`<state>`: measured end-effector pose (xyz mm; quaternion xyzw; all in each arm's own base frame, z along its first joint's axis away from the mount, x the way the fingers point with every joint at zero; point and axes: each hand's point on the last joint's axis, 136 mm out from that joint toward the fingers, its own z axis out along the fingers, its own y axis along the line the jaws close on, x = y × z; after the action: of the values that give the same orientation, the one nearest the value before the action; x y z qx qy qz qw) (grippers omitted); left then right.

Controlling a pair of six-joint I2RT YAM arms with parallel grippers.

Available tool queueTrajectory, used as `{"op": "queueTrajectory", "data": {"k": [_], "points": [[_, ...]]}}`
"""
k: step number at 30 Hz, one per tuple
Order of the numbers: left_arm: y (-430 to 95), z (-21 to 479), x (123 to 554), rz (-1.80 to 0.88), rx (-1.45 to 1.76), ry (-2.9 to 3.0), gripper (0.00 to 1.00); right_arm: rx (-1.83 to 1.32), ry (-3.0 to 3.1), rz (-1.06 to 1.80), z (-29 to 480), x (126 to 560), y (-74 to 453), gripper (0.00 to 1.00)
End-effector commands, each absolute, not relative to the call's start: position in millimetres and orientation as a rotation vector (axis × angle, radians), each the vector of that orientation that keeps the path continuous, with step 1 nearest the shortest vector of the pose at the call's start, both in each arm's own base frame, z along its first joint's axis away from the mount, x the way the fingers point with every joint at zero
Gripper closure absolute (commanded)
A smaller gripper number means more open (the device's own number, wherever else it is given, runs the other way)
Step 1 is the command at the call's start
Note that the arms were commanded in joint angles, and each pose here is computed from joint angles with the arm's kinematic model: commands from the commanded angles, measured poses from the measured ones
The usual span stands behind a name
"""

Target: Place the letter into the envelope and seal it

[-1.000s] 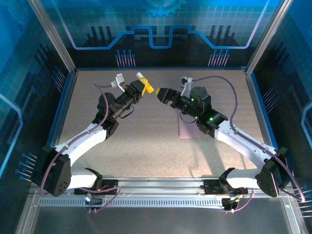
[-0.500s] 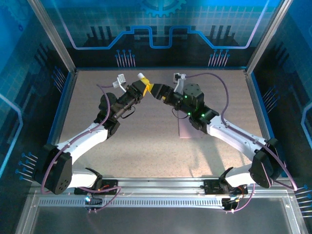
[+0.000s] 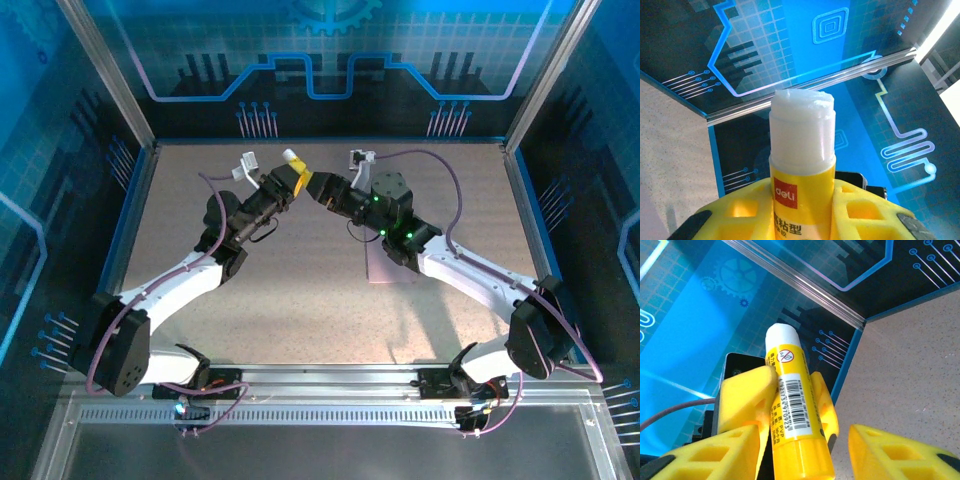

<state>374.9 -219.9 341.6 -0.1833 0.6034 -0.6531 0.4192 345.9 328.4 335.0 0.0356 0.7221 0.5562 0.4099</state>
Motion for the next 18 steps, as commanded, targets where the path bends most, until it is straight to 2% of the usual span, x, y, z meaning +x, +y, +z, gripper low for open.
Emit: {"op": "queueTrajectory", "data": {"k": [1, 11, 18], "points": [[-219.0, 346.1, 373.4, -1.665, -0.464, 1.466, 1.00, 0.062, 1.741, 1.450, 359.6, 343.8, 336.0, 0.51], [-217.0, 347.3, 373.5, -1.673, -0.475, 1.447, 1.00, 0.067, 1.740, 1.474, 357.7, 345.6, 340.6, 0.55], [-220.0, 351.1, 375.8, -1.711, -0.475, 1.424, 1.00, 0.065, 1.736, 1.481, 358.4, 345.9, 341.2, 0.66]]}}
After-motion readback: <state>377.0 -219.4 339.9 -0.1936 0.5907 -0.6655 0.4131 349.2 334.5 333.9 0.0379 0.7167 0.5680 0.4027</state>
